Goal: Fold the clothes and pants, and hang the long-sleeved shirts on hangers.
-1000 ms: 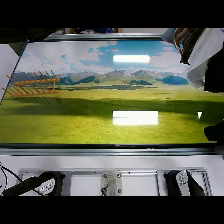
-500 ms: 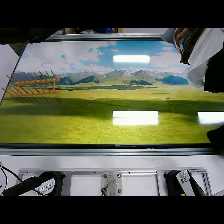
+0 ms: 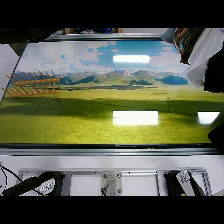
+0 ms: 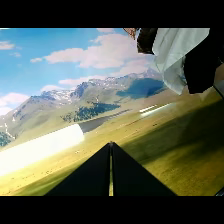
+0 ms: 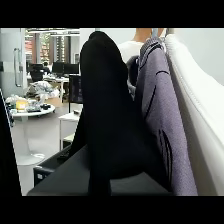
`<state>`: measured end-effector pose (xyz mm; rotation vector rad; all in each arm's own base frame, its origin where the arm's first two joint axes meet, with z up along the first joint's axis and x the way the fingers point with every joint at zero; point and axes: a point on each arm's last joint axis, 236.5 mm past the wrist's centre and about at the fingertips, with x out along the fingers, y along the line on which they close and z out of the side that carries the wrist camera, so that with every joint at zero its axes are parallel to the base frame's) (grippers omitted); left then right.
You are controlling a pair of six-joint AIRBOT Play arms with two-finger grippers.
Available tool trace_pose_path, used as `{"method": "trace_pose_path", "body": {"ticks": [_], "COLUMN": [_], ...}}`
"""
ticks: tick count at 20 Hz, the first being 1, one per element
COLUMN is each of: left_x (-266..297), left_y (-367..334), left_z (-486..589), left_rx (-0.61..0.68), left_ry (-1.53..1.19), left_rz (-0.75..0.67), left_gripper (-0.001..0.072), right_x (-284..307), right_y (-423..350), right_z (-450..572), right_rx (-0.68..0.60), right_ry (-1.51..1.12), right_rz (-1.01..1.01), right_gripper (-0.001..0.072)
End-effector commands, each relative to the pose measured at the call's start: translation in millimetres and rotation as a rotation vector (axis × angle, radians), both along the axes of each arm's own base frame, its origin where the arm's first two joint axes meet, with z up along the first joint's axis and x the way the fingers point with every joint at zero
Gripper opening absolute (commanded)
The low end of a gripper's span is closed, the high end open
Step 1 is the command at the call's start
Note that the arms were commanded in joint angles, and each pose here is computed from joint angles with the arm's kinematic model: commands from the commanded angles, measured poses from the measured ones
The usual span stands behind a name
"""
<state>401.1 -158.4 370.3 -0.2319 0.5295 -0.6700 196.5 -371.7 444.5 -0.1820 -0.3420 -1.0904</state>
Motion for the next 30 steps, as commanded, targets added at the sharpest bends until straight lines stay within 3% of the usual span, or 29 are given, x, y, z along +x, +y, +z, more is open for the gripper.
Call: {"method": "trace_pose_path", "body": {"ticks": [1, 3, 4, 10, 19, 21, 23, 25, 30], "left_x": [0, 0, 0, 0, -6, -6, -11, -18, -41], "left_y": [0, 0, 0, 0, 3, 4, 2, -10, -37], "left_z": [0, 0, 0, 0, -14, -25, -46, -71, -125], "left_rx": [-0.001, -0.001, -0.001, 0.000, 0.044, 0.081, 0.106, 0.089, 0.084], "left_ry": [0.000, 0.000, 0.000, 0.001, 0.047, 0.062, 0.096, 0.131, 0.217], "left_rz": [0.001, 0.000, 0.000, 0.000, -0.012, 0.011, 0.028, 0.018, -0.030], "left_gripper": [0.0021, 0.0021, 0.0021, 0.0021, 0.0021, 0.0021, 0.0021, 0.0021, 0.0021], "right_x": [-3, -7, -11, -11, 80, 105, 116, 119, 112], "right_y": [6, 15, 22, 119, 318, 387, 464, 528, 628], "right_z": [4, 13, 20, 68, 48, 12, -40, -94, -187], "right_rx": [-0.010, -0.028, -0.043, -0.162, -0.161, -0.182, -0.150, -0.108, -0.011], "right_ry": [-0.004, -0.014, -0.023, -0.028, 0.066, 0.222, 0.409, 0.606, 0.931], "right_rz": [0.002, 0.003, 0.006, 0.204, 1.062, 1.314, 1.604, 1.816, 2.072], "right_gripper": [0.0089, 0.0557, 0.0657, 0.0652, 0.0648, 0.0645, 0.0508, 0.0509, 0.0510]}}
